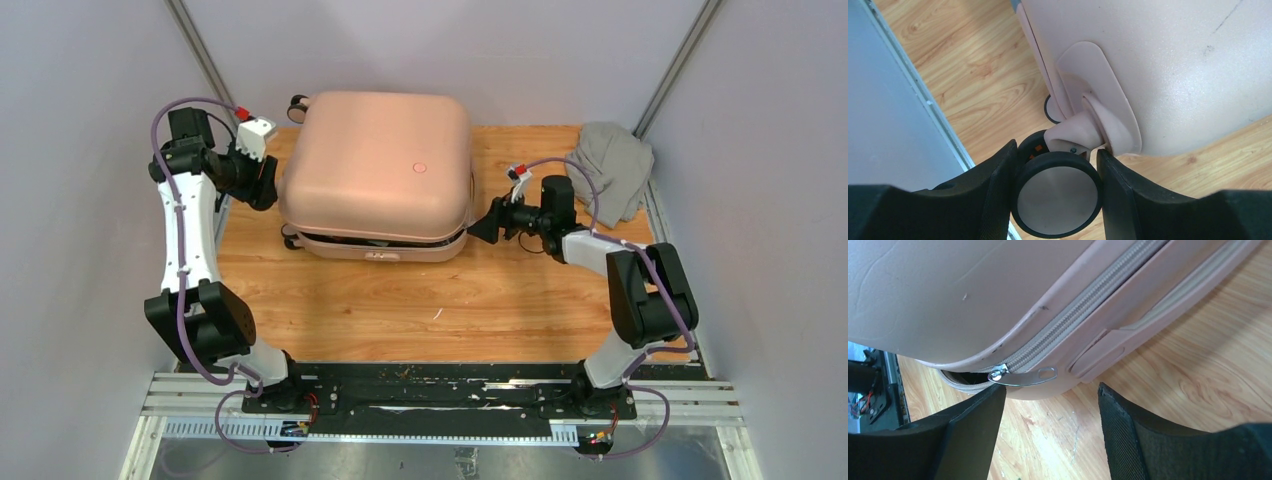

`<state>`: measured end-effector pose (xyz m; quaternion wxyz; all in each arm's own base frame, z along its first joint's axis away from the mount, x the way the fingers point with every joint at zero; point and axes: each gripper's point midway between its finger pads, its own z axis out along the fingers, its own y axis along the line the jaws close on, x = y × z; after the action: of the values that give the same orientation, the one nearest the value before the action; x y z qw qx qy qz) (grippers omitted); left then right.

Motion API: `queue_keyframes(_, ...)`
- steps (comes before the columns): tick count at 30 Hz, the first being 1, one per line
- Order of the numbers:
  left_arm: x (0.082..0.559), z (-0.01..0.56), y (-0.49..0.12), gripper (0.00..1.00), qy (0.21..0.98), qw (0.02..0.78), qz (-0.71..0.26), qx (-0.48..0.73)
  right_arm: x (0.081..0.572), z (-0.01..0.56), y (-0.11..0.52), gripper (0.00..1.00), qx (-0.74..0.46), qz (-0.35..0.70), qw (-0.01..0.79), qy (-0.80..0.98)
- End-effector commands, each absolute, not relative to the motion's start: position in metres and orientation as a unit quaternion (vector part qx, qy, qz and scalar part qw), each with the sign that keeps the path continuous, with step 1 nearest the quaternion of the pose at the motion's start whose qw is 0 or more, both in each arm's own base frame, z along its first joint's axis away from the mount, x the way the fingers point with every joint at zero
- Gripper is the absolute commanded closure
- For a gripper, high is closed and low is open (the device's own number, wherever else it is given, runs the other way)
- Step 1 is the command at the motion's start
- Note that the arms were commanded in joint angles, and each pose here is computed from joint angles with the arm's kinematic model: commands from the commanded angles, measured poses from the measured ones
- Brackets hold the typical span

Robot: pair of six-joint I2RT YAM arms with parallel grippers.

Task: Pack the luggage
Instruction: Zip the luggage at the corner of the board.

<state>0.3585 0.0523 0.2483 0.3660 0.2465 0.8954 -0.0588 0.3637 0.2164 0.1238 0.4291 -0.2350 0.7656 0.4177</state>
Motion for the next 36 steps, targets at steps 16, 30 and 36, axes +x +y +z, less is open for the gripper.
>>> queue_keyframes(16,0.379,0.283,0.098,1.0,0.881,0.425,0.018,0.205,0.315,0.134,0.298,0.37,-0.395,0.465,0.39,0.69)
queue_keyframes(30,0.374,0.282,0.093,1.0,0.879,0.426,0.013,0.213,0.336,0.137,0.296,0.57,-0.383,0.43,0.418,0.702)
queue_keyframes(36,0.369,0.276,0.089,1.0,0.88,0.423,0.005,0.216,0.353,0.146,0.298,0.51,-0.385,0.41,0.442,0.699)
